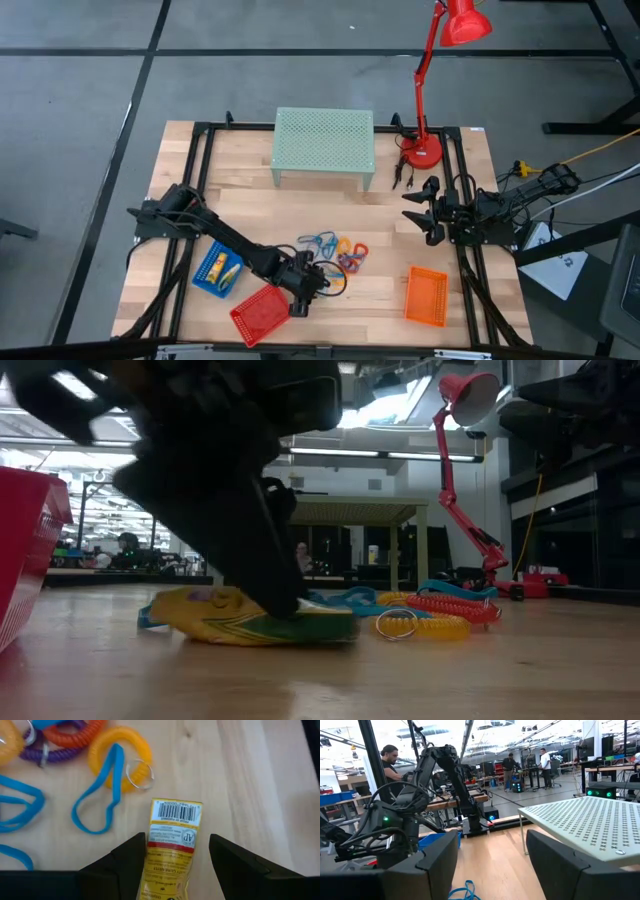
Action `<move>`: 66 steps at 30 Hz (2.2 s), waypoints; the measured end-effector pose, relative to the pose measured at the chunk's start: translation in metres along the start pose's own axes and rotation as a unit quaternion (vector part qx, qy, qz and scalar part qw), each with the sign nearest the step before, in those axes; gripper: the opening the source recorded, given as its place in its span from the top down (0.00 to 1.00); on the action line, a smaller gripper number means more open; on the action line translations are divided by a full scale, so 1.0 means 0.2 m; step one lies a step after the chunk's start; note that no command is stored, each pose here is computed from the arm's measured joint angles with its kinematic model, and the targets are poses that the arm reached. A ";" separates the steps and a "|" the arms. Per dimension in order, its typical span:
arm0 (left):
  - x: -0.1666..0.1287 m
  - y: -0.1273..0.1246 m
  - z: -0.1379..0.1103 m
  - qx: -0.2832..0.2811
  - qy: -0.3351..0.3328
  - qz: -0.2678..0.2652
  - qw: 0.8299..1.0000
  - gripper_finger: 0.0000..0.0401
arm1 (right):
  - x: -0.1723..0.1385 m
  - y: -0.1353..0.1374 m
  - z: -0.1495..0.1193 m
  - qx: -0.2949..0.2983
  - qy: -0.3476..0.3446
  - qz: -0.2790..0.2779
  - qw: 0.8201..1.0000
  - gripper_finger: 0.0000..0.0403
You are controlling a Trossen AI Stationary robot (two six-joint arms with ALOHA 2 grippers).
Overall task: Pick & Place Office Desk Supplies
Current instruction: Put the yellow crayon pack into the blue bin
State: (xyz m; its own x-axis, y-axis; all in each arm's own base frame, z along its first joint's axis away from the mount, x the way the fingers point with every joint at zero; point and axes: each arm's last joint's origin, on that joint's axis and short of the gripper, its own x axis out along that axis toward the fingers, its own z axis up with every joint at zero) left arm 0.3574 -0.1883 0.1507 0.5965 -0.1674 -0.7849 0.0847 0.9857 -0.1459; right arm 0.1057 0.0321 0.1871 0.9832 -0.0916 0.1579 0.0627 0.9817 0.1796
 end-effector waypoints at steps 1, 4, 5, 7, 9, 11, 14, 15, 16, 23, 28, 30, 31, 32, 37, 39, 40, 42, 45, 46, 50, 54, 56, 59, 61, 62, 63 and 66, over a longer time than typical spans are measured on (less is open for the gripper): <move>0.01 0.00 -0.01 -0.004 0.005 0.002 1.000 0.47 | 0.00 0.00 0.00 0.000 0.000 0.000 1.000 0.41; 0.02 0.00 -0.02 -0.006 0.012 0.008 1.000 0.50 | 0.00 0.00 0.00 0.000 0.000 0.000 1.000 0.41; 0.02 0.00 -0.02 -0.006 0.013 0.008 1.000 0.51 | 0.00 0.00 0.00 0.000 0.000 0.000 1.000 0.41; 0.03 0.00 -0.03 0.002 0.014 0.010 1.000 0.55 | 0.00 0.00 0.00 0.001 0.000 0.000 1.000 0.41; 0.03 0.00 -0.03 0.010 0.017 0.014 1.000 0.59 | 0.00 0.00 0.00 0.001 0.000 0.000 1.000 0.41; 0.03 0.01 -0.03 0.016 0.017 0.017 1.000 0.65 | 0.00 0.00 0.00 0.001 0.000 0.000 1.000 0.41; 0.01 0.00 -0.02 0.028 0.013 0.011 0.999 0.73 | 0.00 0.00 0.00 0.001 0.000 0.000 1.000 0.41; 0.00 0.00 -0.01 0.029 0.008 0.009 1.000 0.75 | 0.00 0.00 0.00 0.001 0.000 0.000 1.000 0.41; -0.03 0.00 0.00 0.030 0.001 0.006 1.000 0.77 | 0.00 0.00 0.00 0.001 0.000 0.000 1.000 0.41; -0.39 -0.09 0.12 0.052 -0.087 -0.007 0.995 0.80 | 0.00 0.00 0.00 0.001 0.000 0.000 1.000 0.42; -0.76 -0.16 0.08 0.027 -0.134 0.052 0.989 0.79 | 0.00 0.00 -0.01 -0.002 0.007 -0.001 1.000 0.42; -0.88 -0.19 0.02 -0.003 -0.143 0.084 0.986 0.79 | 0.00 0.00 -0.01 -0.002 0.007 -0.001 1.000 0.42; -0.93 -0.20 -0.02 -0.023 -0.146 0.100 0.984 0.79 | 0.00 0.00 -0.01 -0.002 0.007 -0.001 1.000 0.42; -0.97 -0.22 -0.06 -0.042 -0.147 0.112 0.982 0.79 | 0.00 0.00 -0.01 -0.002 0.007 -0.001 1.000 0.42; -1.08 -0.29 -0.31 -0.147 -0.126 0.160 0.968 0.79 | 0.00 0.00 -0.01 -0.002 0.007 0.000 1.000 0.42; -1.09 -0.31 -0.40 -0.188 -0.111 0.182 0.959 0.79 | 0.00 0.00 -0.01 -0.002 0.006 -0.001 1.000 0.42; -1.08 -0.31 -0.45 -0.206 -0.106 0.196 0.953 0.79 | 0.00 0.00 -0.01 -0.002 0.007 -0.001 1.000 0.42; -1.07 -0.31 -0.54 -0.243 -0.091 0.222 0.940 0.79 | 0.00 0.00 -0.01 -0.002 0.006 -0.001 1.000 0.42; -1.06 -0.31 -0.64 -0.295 -0.051 0.259 0.918 0.79 | 0.00 0.00 -0.01 -0.002 0.006 -0.001 1.000 0.42; -1.04 -0.31 -0.67 -0.309 -0.036 0.270 0.911 0.79 | 0.00 0.00 -0.01 -0.002 0.006 -0.001 1.000 0.42; -0.98 -0.31 -0.76 -0.324 0.004 0.300 0.897 0.79 | 0.00 0.00 -0.01 -0.002 0.006 -0.001 1.000 0.42; -0.89 -0.30 -0.82 -0.313 0.015 0.327 0.892 0.79 | 0.00 0.00 -0.01 -0.002 0.006 -0.001 1.000 0.42; -0.85 -0.31 -0.83 -0.304 0.017 0.328 0.894 0.78 | 0.00 0.00 -0.01 -0.002 0.006 -0.001 1.000 0.42; -0.81 -0.30 -0.84 -0.302 0.020 0.340 0.891 0.75 | 0.00 0.00 -0.01 0.005 0.006 -0.001 1.000 0.42; -0.80 -0.30 -0.84 -0.302 0.021 0.339 0.891 0.71 | 0.00 0.00 -0.01 0.009 0.006 -0.001 1.000 0.42; -0.79 -0.31 -0.84 -0.301 0.019 0.337 0.892 0.68 | 0.00 0.00 -0.01 0.009 0.006 -0.001 1.000 0.42; -0.79 -0.31 -0.83 -0.299 0.016 0.335 0.894 0.65 | 0.00 0.00 -0.01 0.010 0.006 -0.001 1.000 0.42; -0.80 -0.30 -0.83 -0.298 0.008 0.333 0.895 0.57 | 0.00 0.00 -0.01 0.010 0.006 -0.001 1.000 0.42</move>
State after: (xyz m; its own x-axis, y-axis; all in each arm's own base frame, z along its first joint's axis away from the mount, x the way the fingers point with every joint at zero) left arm 0.1246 -0.2251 0.1850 0.3447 0.4487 -0.8246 -0.7288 0.6815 0.0662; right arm 0.1059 0.0321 0.1858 0.9852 -0.0908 0.1455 0.0609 0.9782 0.1984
